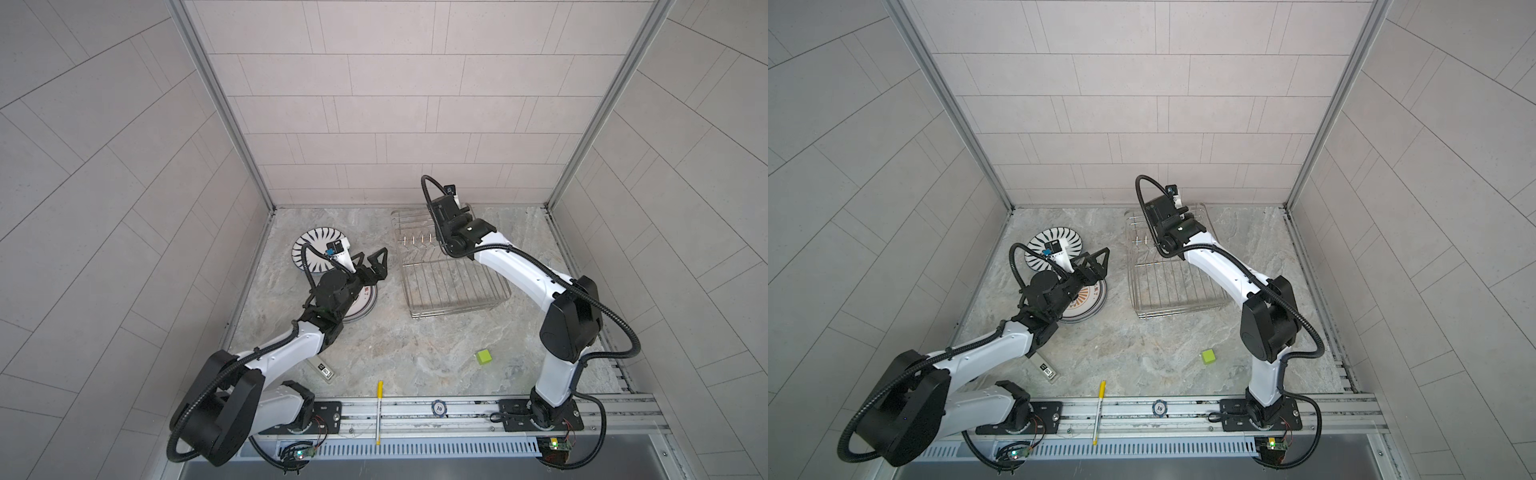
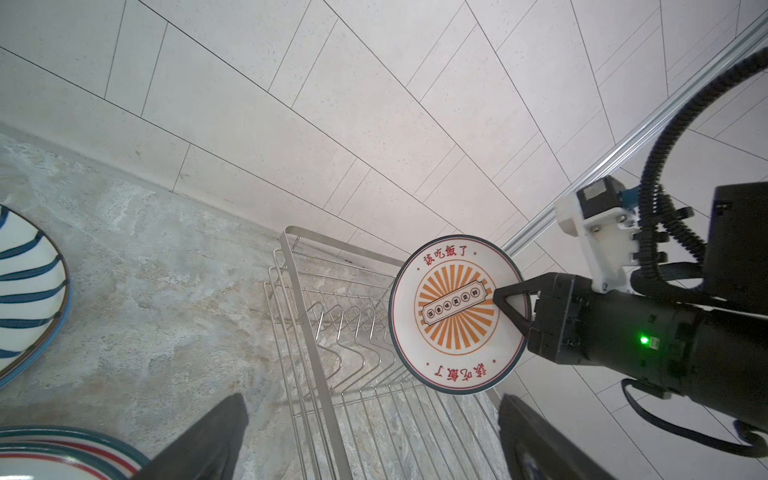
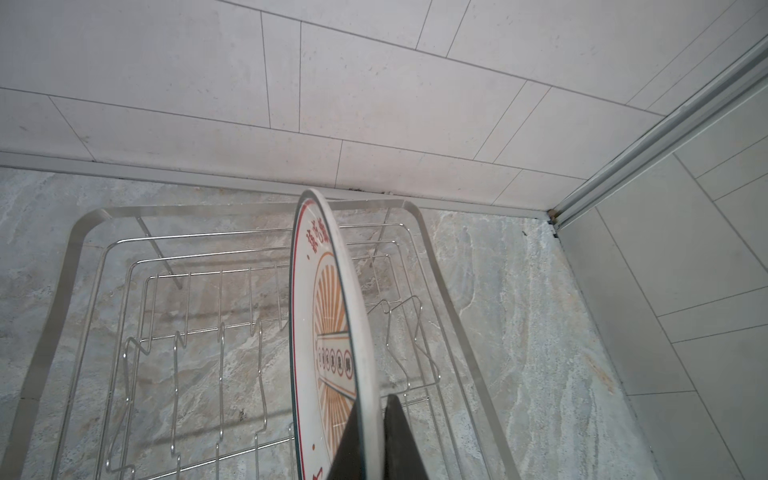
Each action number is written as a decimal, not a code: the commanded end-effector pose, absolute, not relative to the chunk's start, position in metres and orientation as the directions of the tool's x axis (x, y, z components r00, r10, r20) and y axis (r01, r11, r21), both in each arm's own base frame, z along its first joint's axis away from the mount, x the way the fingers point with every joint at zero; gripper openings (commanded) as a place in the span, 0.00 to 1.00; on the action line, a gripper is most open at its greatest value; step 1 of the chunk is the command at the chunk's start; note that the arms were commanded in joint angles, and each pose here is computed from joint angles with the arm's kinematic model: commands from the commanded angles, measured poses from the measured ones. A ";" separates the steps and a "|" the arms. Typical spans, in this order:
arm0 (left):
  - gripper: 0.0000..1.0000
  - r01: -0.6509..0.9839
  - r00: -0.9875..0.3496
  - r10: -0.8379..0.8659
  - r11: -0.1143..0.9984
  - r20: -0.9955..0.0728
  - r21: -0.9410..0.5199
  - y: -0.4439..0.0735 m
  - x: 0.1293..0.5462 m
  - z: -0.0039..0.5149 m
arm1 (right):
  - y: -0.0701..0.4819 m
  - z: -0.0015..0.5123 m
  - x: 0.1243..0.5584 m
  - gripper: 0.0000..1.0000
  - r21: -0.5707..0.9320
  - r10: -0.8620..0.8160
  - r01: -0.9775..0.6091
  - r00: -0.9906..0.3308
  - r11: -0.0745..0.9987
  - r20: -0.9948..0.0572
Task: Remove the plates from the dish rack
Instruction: 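Grip the last red-text plate in the rack with the right gripper, then lift the plate out and pass it to the left gripper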
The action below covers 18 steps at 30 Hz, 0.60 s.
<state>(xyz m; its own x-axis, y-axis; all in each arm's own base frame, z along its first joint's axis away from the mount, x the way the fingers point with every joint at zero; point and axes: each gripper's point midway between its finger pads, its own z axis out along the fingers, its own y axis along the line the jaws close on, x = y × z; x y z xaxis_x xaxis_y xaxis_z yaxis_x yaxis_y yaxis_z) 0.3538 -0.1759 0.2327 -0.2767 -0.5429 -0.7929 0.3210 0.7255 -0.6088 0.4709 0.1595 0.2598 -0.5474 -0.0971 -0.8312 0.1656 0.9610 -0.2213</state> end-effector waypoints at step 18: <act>1.00 0.436 -0.262 -0.492 0.707 -0.831 -0.556 -0.183 0.330 0.250 | 0.160 0.344 0.390 0.00 0.065 0.033 -0.076 -0.363 0.995 -0.931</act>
<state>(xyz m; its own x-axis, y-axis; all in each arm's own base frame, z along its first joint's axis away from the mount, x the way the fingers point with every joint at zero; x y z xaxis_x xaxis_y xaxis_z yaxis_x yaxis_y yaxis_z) 0.3381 -0.1787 0.2418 -0.2715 -0.5137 -0.8139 0.3880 0.7154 -0.5810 0.3975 0.1422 0.3185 -0.4301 -0.0310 -0.9023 0.0298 0.9984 -0.0485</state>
